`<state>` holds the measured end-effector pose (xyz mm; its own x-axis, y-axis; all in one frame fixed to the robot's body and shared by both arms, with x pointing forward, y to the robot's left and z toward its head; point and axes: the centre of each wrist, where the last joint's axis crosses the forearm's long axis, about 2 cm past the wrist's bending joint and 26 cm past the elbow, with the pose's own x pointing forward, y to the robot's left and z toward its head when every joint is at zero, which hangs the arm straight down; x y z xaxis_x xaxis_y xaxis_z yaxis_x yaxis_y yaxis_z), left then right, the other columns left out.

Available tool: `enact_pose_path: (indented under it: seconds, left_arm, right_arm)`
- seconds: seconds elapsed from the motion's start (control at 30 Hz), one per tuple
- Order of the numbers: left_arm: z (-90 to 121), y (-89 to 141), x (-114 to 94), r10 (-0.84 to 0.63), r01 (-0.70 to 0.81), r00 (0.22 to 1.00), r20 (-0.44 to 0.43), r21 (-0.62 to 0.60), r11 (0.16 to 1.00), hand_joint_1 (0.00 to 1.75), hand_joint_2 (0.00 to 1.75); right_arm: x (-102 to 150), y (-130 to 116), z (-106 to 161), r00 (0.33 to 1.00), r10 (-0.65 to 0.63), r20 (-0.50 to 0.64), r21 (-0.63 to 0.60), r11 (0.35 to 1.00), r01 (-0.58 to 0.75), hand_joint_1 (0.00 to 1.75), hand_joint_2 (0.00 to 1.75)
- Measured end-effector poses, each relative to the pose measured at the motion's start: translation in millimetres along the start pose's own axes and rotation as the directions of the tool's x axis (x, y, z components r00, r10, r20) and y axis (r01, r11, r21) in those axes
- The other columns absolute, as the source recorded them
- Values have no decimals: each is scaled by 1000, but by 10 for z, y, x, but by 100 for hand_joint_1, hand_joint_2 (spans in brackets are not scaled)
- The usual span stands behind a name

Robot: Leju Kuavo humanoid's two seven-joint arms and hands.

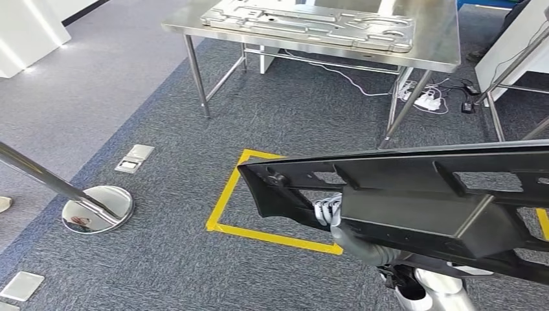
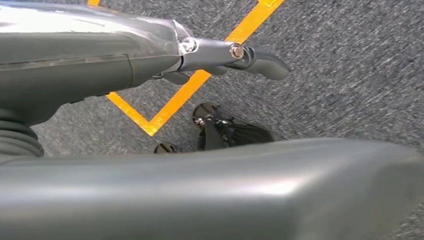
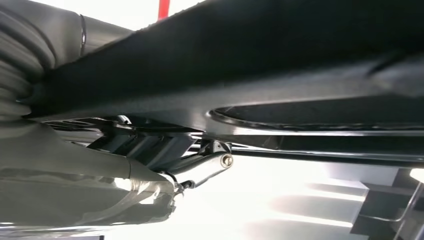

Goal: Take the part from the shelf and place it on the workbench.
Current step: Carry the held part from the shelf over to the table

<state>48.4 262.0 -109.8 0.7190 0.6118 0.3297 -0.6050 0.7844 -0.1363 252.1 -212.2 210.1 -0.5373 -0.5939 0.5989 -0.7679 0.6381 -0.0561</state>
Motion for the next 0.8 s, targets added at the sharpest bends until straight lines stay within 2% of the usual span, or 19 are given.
enact_pose_path:
  seconds: [0.8]
  left_arm:
    - [3,-6,-10,0,0,1000,-3,1,1000,0,175]
  right_arm:
    - [-11,-8,-8,1000,-5,1,-1,1000,5,175,175]
